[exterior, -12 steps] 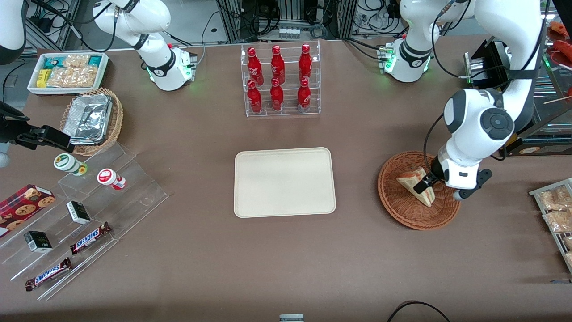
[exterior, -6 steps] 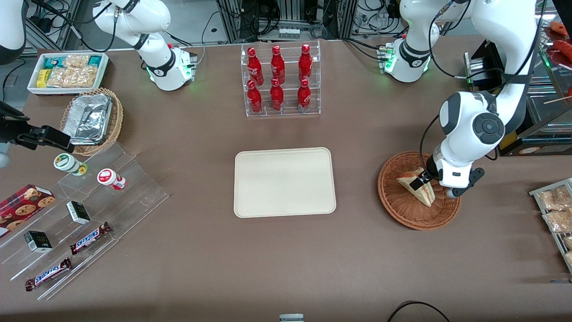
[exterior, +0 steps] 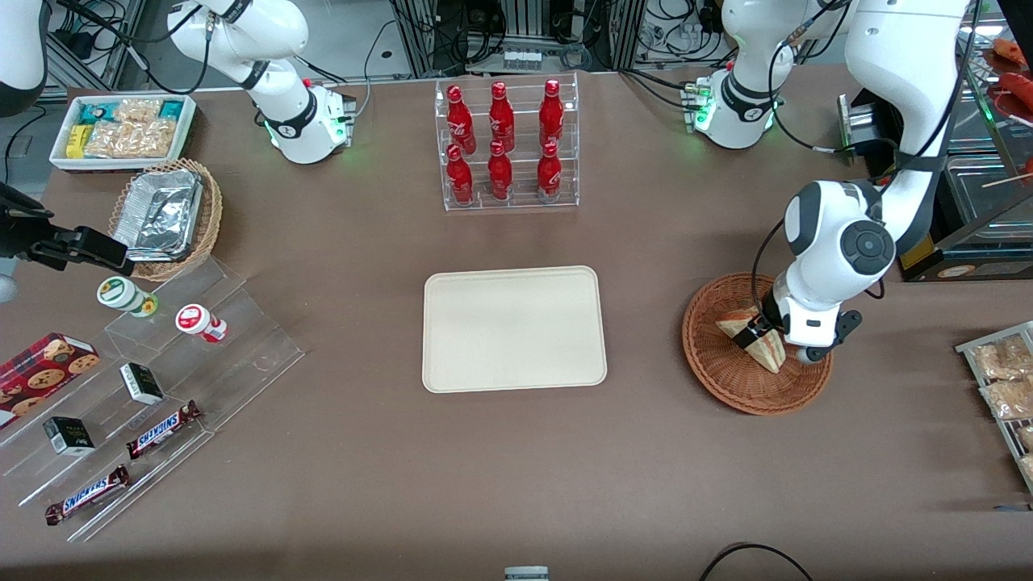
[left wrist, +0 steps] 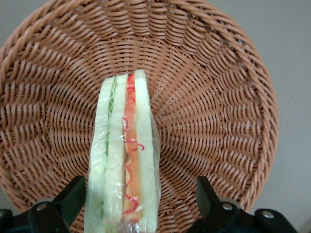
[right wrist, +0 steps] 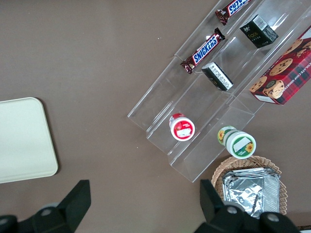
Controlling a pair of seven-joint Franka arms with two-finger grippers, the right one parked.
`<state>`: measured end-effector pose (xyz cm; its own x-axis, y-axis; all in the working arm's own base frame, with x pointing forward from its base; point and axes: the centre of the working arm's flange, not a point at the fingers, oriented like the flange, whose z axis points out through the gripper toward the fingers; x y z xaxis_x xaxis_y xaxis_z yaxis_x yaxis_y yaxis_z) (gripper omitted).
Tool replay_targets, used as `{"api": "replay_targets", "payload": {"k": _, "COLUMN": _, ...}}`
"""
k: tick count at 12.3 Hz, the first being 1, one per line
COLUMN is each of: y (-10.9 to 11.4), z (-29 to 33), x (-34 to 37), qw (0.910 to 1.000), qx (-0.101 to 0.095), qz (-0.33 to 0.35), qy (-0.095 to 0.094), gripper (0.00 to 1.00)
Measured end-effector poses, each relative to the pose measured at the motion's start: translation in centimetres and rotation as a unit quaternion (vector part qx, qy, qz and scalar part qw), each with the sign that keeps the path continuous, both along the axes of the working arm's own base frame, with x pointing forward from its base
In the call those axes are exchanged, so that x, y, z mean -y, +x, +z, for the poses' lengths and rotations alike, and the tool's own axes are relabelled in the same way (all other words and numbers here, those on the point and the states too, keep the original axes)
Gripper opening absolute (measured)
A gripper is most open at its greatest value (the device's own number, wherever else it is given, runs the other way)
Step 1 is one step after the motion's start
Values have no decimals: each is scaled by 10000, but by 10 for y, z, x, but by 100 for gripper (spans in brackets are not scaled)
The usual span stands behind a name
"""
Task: Place sandwich from basket to tray
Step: 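Lower the left gripper and close it on the wrapped sandwich, then lift the sandwich out of the basket with the left gripper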
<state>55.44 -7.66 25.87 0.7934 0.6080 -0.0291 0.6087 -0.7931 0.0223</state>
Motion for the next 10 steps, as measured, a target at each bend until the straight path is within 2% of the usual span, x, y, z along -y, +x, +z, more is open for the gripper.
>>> {"api": "replay_targets", "payload": {"k": 2, "y": -1, "z": -8, "x": 0, "qw": 10000, "qx": -51, "qz": 1, "qy": -2, "gripper": 100}}
{"api": "replay_targets", "payload": {"k": 3, "y": -1, "z": -10, "x": 0, "qw": 10000, "qx": -70, "qz": 1, "qy": -2, "gripper": 94}}
{"api": "replay_targets", "payload": {"k": 4, "y": -1, "z": -11, "x": 0, "qw": 10000, "qx": -80, "qz": 1, "qy": -2, "gripper": 93}}
{"api": "replay_targets", "payload": {"k": 5, "y": -1, "z": -11, "x": 0, "qw": 10000, "qx": -82, "qz": 1, "qy": -2, "gripper": 84}}
{"api": "replay_targets", "payload": {"k": 7, "y": -1, "z": -11, "x": 0, "qw": 10000, "qx": -95, "qz": 4, "qy": 2, "gripper": 55}}
{"api": "replay_targets", "payload": {"k": 8, "y": -2, "z": -11, "x": -1, "qw": 9999, "qx": -110, "qz": 5, "qy": 5, "gripper": 45}}
{"api": "replay_targets", "payload": {"k": 10, "y": -2, "z": -7, "x": -1, "qw": 9997, "qx": -209, "qz": -51, "qy": 64, "gripper": 35}}
